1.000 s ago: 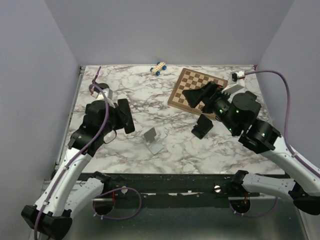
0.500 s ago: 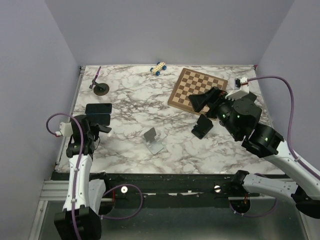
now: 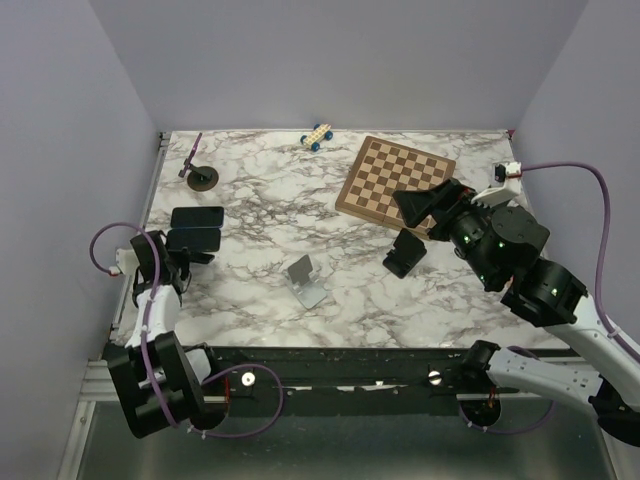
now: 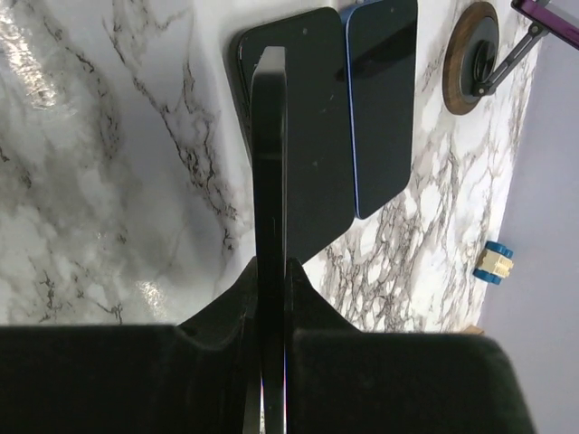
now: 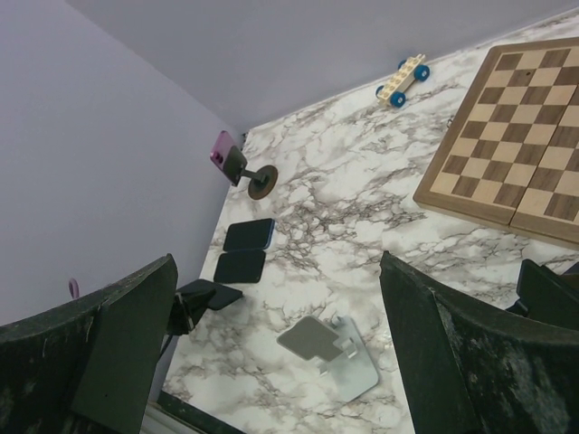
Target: Remove the phone from the phone stand
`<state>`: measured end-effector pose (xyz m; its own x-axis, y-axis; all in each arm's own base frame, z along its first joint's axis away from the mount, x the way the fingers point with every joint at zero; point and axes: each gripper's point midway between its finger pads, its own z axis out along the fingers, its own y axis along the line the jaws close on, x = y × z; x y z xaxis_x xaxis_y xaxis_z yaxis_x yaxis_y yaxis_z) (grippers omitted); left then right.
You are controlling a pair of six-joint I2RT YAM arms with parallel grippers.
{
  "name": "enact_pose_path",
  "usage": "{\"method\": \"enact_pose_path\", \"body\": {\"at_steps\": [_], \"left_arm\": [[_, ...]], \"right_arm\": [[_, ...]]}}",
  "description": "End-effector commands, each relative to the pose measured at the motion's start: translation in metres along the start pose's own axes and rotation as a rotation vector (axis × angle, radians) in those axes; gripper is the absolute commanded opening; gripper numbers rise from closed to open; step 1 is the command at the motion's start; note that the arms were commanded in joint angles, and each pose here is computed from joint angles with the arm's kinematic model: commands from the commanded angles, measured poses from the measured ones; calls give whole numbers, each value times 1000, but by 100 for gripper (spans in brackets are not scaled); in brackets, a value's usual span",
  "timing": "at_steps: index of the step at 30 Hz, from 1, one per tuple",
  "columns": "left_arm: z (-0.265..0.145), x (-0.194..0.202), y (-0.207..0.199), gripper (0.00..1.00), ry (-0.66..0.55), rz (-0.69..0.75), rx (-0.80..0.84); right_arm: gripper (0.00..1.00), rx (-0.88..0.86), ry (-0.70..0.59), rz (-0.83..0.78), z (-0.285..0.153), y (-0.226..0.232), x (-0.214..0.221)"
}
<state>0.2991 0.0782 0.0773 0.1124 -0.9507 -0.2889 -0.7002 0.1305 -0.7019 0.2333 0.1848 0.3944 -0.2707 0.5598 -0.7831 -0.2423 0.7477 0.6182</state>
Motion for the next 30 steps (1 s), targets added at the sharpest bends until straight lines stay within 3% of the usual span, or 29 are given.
{"method": "enact_pose_path", "body": {"at_steps": [1, 8, 14, 21, 30], "left_arm": [[3, -1, -21, 0, 15, -19, 102], [12, 11, -7, 0, 71, -98, 81], [12, 4, 9, 0, 6, -156, 41], [22, 6, 14, 0, 36, -190, 45], [31, 10, 14, 15, 70, -215, 54]], "right_arm": [[100, 52, 1, -24, 0, -15, 6], [100, 39, 30, -20, 6, -10, 15], [100, 37, 33, -17, 7, -10, 16], [100, 27, 45, -24, 11, -6, 19], [100, 23, 45, -29, 13, -3, 18]]}}
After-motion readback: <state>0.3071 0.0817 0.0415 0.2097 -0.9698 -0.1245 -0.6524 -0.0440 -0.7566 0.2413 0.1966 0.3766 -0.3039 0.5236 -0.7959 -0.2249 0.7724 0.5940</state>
